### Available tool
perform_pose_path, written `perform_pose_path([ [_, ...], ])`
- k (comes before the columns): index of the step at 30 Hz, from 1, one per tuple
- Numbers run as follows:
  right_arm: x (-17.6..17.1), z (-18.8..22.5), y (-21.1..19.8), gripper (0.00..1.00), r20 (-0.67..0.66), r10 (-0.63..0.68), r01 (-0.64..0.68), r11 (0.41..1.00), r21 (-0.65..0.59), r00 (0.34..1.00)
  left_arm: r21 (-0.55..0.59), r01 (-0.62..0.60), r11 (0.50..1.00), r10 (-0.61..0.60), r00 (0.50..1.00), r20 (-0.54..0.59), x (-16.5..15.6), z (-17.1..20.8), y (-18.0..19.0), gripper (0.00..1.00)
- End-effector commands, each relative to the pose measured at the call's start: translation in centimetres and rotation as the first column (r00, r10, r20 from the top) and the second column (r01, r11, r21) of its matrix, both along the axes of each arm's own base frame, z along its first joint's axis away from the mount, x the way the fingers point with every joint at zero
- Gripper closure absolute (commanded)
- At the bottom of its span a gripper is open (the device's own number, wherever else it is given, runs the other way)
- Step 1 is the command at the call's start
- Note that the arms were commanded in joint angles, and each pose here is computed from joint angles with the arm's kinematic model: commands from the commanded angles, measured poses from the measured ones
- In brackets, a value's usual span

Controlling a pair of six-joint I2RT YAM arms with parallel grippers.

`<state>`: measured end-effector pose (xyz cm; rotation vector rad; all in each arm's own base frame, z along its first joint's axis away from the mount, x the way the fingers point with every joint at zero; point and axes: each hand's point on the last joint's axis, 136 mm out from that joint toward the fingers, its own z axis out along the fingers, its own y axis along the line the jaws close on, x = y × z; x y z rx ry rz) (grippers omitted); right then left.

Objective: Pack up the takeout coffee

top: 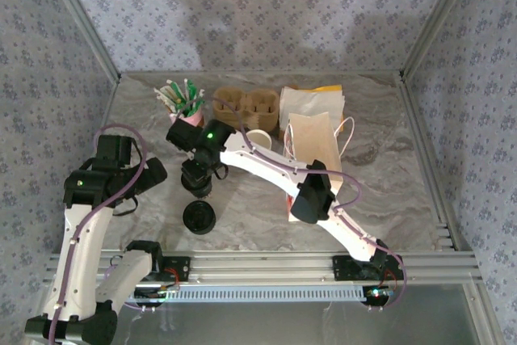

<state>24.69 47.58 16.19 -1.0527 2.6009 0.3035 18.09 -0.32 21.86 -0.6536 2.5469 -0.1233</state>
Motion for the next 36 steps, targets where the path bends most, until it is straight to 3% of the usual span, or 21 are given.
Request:
perform_pose_path([
  [1, -0.1, 4.8, -0.8, 0.43, 0.02, -0.024, 0.022, 0.996, 0.083, 1.0, -0.042, 0.035, 0.998, -0.034, 0.999, 0.025, 0.3, 0.5, -0.9, 0.05],
  [6, 0.8, 6.3, -2.1, 0.43, -0.018, -0.092, 0.093, 0.989, 0.118, 0.996, -0.076, 0.061, 0.995, -0.059, 0.998, 0.031, 0.4, 0.3, -1.6, 0.09],
  [12, 1.1, 6.6, -2.5, 0.39, -0.202, -0.162, 0.202, 0.96, 0.196, 0.966, -0.166, 0.155, 0.974, -0.154, 0.988, 0.021, 0.7, -0.6, -3.8, 0.18],
  [22, 1.8, 2.8, -2.8, 0.32, -0.241, -0.182, 0.213, 0.971, 0.111, 0.953, -0.298, 0.183, 0.937, -0.216, 0.973, -0.083, 2.2, -4.7, -6.3, 0.2],
  [36, 3.3, -1.9, -2.3, 0.29, -0.282, -0.222, 0.247, 0.968, 0.054, 0.933, -0.265, 0.158, 0.951, -0.207, 0.964, -0.167, 2.8, -8.4, -5.7, 0.22],
])
